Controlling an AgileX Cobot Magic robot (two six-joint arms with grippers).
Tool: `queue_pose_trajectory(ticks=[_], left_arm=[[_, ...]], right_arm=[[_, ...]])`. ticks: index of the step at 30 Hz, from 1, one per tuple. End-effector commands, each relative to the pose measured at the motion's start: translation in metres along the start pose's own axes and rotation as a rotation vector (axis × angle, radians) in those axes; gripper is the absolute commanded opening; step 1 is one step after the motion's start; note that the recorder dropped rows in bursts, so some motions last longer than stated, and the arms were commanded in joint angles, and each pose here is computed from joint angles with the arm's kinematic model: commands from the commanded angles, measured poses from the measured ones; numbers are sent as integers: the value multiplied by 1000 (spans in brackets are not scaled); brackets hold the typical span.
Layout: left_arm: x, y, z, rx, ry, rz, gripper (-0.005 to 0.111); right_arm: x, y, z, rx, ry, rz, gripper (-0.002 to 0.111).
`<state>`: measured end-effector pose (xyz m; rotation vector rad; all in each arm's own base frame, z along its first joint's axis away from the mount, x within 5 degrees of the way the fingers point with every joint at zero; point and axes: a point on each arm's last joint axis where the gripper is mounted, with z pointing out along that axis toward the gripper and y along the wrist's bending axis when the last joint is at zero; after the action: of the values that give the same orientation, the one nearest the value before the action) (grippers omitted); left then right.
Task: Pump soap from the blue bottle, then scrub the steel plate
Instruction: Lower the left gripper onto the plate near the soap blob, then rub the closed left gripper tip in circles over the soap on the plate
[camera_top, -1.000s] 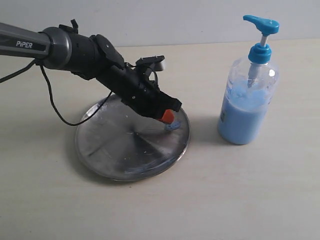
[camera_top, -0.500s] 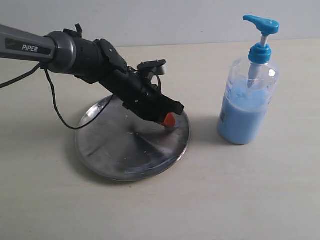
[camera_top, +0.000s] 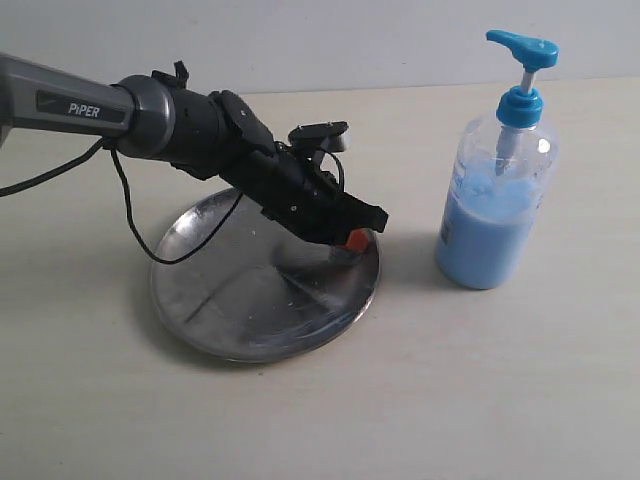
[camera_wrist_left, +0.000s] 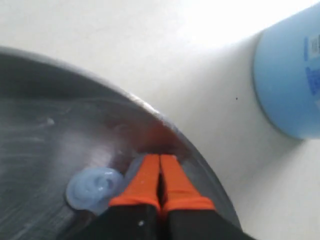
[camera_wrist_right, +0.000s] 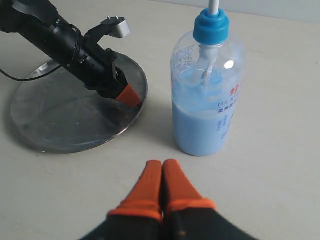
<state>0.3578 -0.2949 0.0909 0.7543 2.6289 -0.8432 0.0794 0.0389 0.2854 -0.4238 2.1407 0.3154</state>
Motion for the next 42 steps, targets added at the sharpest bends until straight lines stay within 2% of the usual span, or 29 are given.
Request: queue_pose_trajectory(ticks=[1, 6, 14, 27, 35, 42], left_arm=[[1, 6, 6, -47, -16, 17, 0], [2, 10, 6, -92, -7, 23, 0], [10, 21, 4, -205, 90, 66, 0], [17, 10, -5, -136, 203, 36, 0], [16, -1, -3, -61, 179, -48, 0], [5, 1, 3, -115, 40, -50, 0]], right_arm=[[-2, 0, -2, 0, -23, 4, 0], [-2, 0, -2, 0, -24, 2, 0], [-2, 0, -2, 0, -24, 2, 0], [-2, 0, -2, 0, -24, 2, 0], [-2, 0, -2, 0, -24, 2, 0], [-2, 0, -2, -2, -24, 4, 0]])
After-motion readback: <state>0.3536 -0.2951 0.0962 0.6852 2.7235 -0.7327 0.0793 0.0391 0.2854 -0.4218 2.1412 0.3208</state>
